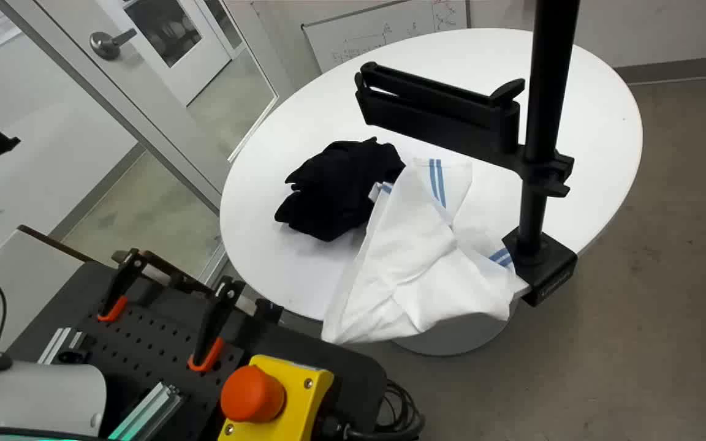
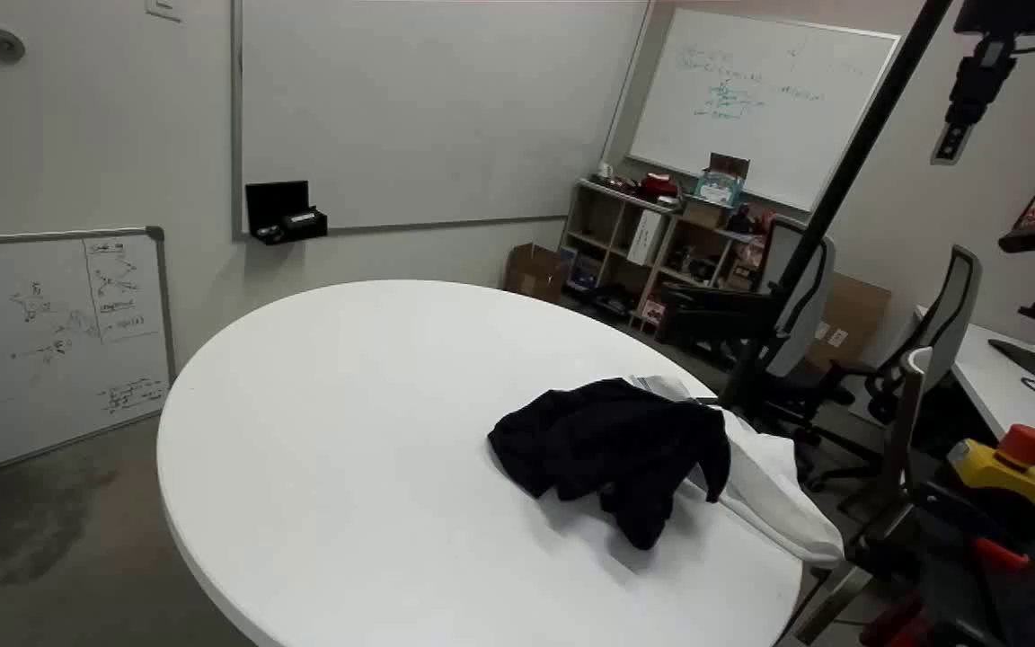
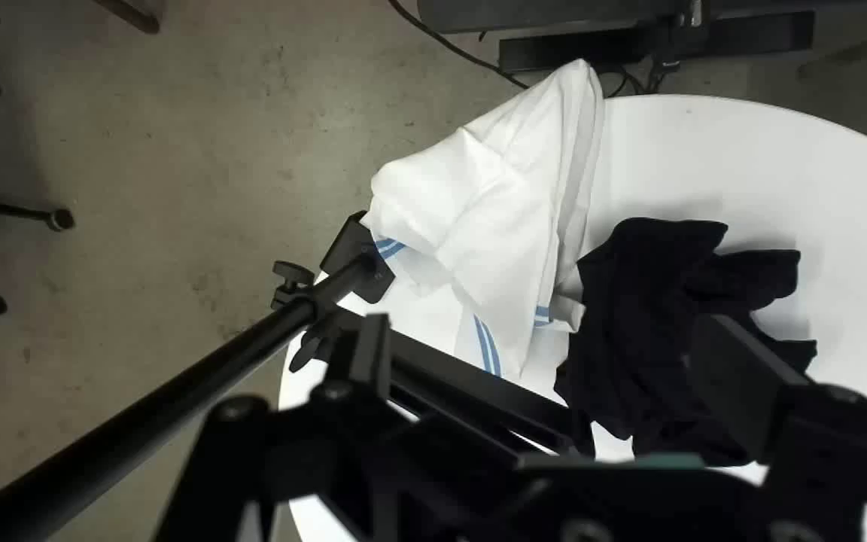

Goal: Hang the black shirt on the black stand

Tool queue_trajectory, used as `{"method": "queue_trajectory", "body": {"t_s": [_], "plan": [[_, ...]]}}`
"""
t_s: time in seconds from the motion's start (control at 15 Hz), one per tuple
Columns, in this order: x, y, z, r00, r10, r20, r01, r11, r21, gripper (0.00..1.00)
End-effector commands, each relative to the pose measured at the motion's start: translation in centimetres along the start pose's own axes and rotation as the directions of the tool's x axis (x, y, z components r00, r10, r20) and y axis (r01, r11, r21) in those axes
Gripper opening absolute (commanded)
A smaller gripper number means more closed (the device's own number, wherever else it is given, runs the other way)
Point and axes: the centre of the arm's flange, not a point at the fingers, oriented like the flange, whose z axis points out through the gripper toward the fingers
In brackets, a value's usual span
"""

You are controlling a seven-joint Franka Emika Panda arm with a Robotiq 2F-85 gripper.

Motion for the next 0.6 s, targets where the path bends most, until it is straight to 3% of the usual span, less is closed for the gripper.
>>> {"method": "queue_trajectory", "body": {"t_s": [0.0,0.27,0.53], "plan": [[0.0,0.0,0.0,1.0,0.0,0.0,0.0,1.0,0.0,1.0],[1.9,-2.5,2.1,0.991,-0.13,0.005,0.13,0.99,0.054,1.0],[4.9,-5.6,5.5,0.977,-0.212,-0.007,0.212,0.976,0.055,1.0]]}}
